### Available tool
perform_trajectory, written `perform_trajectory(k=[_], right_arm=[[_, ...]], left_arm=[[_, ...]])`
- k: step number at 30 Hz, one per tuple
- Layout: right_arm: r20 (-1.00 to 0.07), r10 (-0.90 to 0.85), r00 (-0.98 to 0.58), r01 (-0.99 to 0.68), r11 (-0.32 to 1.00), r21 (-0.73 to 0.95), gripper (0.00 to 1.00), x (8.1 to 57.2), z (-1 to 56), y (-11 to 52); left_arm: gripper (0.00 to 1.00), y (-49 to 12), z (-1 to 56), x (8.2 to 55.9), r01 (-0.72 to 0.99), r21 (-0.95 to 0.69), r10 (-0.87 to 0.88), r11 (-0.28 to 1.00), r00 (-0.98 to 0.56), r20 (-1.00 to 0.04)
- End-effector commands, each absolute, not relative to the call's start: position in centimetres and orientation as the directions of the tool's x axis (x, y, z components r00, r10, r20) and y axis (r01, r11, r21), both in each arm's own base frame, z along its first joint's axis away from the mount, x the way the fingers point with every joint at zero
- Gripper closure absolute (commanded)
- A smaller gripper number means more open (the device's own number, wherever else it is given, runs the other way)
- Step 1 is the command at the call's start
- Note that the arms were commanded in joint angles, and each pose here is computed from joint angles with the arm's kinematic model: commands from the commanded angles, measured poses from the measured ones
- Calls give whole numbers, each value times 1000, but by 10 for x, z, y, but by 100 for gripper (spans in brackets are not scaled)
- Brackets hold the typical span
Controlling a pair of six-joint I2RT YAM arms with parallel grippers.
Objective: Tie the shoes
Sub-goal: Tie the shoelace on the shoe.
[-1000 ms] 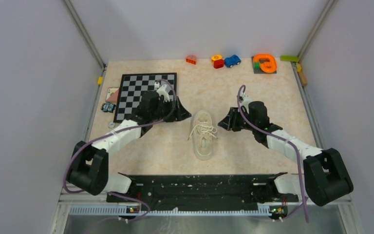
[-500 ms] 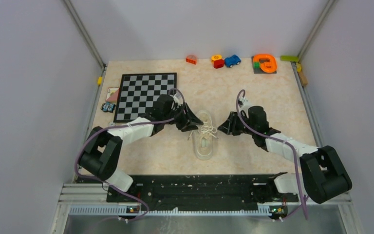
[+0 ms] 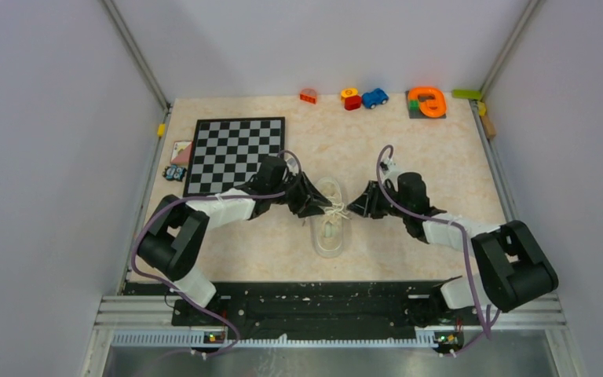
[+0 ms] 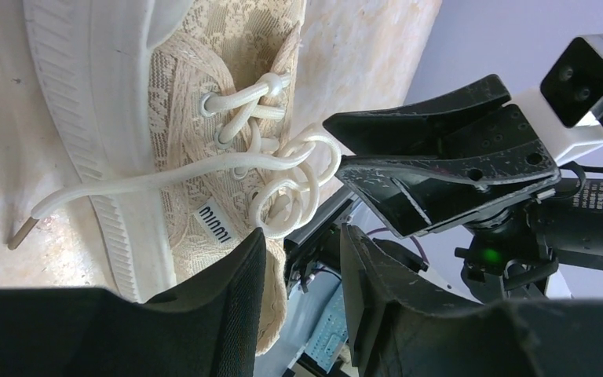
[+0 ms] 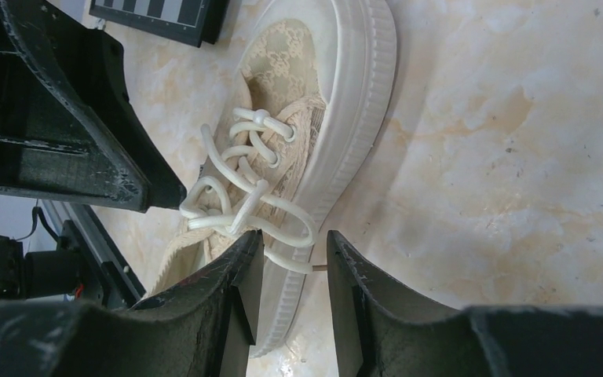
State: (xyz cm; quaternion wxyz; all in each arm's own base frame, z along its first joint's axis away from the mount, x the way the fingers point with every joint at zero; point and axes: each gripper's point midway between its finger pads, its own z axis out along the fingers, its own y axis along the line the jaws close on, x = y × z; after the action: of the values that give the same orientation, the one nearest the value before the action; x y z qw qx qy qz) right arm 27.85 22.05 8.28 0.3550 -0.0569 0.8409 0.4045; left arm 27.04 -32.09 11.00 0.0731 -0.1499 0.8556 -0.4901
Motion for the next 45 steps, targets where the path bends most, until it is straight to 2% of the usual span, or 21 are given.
perform_trajectory(k=[1, 17, 22, 28, 36, 45], right_arm=[[-661, 193, -726, -423, 632, 649, 63, 282, 88, 230], [-649, 177, -740, -422, 629, 653, 64, 285, 77, 233], [-643, 179, -745, -428, 611, 666, 67, 285, 77, 237], [-638, 181, -749, -436, 589, 680, 74, 285, 79, 241], [-667, 167, -726, -484, 565, 669, 100, 284, 86, 246], [-681, 161, -715, -504, 556, 661, 100, 283, 92, 248]], left_arm=[[56, -324, 114, 273, -187, -871, -331, 453, -943, 31], [58, -305, 100, 270, -256, -833, -379, 491, -923, 61], [63, -309, 103, 275, -240, -842, -371, 482, -927, 52], [63, -312, 110, 280, -211, -845, -360, 491, -933, 24], [63, -321, 116, 288, -187, -851, -333, 490, -943, 15], [63, -320, 106, 282, -216, -830, -318, 514, -947, 49]])
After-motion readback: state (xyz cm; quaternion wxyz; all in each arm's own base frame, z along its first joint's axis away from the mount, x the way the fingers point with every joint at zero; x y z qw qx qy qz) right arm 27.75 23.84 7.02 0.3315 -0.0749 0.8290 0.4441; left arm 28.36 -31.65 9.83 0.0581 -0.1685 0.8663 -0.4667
